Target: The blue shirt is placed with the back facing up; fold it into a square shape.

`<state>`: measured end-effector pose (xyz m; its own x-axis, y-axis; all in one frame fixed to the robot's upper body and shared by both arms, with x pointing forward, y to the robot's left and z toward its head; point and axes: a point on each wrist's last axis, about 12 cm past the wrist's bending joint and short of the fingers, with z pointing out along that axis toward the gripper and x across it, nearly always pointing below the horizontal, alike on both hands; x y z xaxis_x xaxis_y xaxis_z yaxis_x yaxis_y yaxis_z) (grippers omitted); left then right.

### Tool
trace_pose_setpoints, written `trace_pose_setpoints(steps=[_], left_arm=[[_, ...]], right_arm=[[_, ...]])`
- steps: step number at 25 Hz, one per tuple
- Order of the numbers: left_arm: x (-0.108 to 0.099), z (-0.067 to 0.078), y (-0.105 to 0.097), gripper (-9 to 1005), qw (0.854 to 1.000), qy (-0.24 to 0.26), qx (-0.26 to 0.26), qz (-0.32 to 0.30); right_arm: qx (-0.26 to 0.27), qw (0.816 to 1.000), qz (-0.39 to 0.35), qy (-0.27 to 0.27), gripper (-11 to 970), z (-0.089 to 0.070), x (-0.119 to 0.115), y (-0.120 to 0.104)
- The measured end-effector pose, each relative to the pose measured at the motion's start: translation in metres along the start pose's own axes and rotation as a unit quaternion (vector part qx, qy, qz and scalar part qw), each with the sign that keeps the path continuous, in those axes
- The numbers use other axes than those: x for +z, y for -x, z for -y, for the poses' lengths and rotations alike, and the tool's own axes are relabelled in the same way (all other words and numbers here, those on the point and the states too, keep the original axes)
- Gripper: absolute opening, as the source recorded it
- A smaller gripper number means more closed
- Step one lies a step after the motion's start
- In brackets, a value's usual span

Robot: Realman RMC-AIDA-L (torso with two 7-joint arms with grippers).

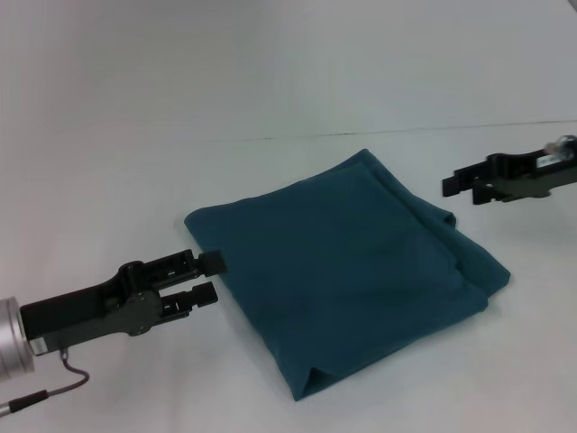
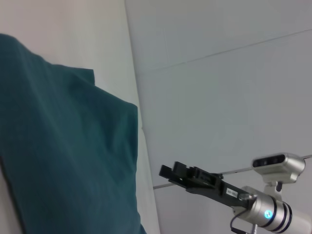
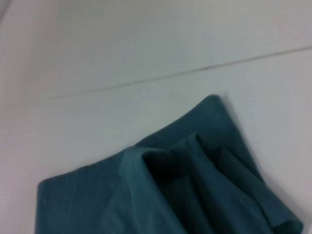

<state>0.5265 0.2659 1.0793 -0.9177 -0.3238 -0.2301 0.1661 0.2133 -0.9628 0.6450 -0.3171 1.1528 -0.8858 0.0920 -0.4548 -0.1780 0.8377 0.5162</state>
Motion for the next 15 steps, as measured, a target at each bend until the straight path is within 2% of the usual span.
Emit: trace_pose_setpoints(steps=[6,15], left_arm=[[0.001,0.001,0.002,755,1.000,-0.001,0.005,0.002],[0.001,0.000,0.000,755,1.000,-0.004,0.004,0.010]], right_arm=[[-0.013,1.000,-0.017,-0.016,659,-0.013,0.026,-0.003],[-0.029,0.998,-0.030,-0.036,663,-0.021,0.054,-0.012]])
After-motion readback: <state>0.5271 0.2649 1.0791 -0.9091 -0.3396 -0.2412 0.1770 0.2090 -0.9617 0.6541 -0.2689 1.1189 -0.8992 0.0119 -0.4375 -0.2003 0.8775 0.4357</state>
